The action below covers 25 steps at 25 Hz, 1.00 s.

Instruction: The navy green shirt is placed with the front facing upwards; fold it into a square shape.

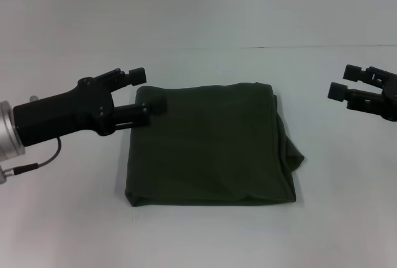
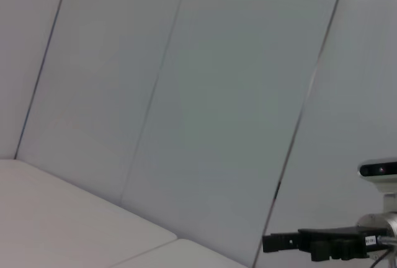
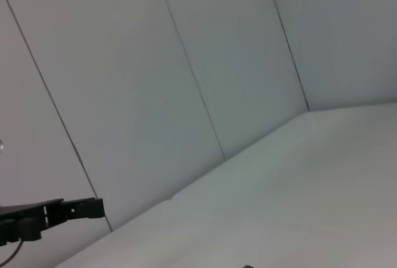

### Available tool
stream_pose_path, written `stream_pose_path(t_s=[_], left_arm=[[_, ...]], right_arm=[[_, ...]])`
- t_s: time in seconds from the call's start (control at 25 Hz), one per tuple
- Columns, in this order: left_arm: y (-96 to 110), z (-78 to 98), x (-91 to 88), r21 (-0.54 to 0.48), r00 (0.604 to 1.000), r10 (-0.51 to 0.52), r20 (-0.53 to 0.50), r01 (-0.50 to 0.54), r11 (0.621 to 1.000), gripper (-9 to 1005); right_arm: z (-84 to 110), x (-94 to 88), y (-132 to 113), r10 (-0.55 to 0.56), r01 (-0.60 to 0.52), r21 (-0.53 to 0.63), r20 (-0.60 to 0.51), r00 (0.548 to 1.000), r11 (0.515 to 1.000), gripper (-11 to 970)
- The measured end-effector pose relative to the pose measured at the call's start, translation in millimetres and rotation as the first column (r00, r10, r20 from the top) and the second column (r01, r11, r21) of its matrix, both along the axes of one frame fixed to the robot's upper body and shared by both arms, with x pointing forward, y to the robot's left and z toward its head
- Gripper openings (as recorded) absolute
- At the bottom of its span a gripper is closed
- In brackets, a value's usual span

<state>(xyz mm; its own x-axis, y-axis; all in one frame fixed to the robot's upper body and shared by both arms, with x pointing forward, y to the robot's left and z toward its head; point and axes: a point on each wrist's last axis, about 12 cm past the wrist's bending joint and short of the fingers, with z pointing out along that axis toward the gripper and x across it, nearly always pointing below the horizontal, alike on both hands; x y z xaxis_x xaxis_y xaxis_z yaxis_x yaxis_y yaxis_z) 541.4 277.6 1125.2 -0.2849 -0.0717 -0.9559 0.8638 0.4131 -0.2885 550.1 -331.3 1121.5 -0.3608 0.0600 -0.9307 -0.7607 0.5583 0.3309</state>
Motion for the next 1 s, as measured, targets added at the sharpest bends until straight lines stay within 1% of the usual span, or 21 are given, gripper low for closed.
stream_pose_path(t_s=[0.08, 0.28, 0.56, 0.76, 1.0], left_arm=[[0, 0.1, -1.2, 0.005, 1.000, -0.015, -0.006, 0.015, 1.000, 937], [2, -1.2, -3.4, 0.034, 0.999, -0.047, -0.024, 0.047, 0.998, 936], [1, -6.7, -6.1, 0.071, 0.995, -0.070, -0.068, 0.075, 0.995, 936], [0, -10.7, -7.6, 0.093, 0.992, -0.080, -0.094, 0.089, 0.992, 936], [0, -15.1, -8.6, 0.114, 0.985, -0.086, -0.152, 0.104, 0.988, 937]], right_arm=[[2.2, -3.7, -2, 0.021, -0.021, -0.006, 0.019, 1.000, 1.000, 884], [2.1, -8.7, -2, 0.043, -0.042, -0.021, 0.029, 0.999, 0.999, 915], [-8.4, -8.5, 14, 0.101, -0.100, -0.077, 0.006, 0.995, 0.992, 915], [-10.6, -3.7, 26, 0.147, -0.147, -0.109, -0.009, 0.989, 0.983, 914], [-14.4, 3.4, 44, 0.222, -0.229, -0.175, -0.057, 0.973, 0.958, 914]])
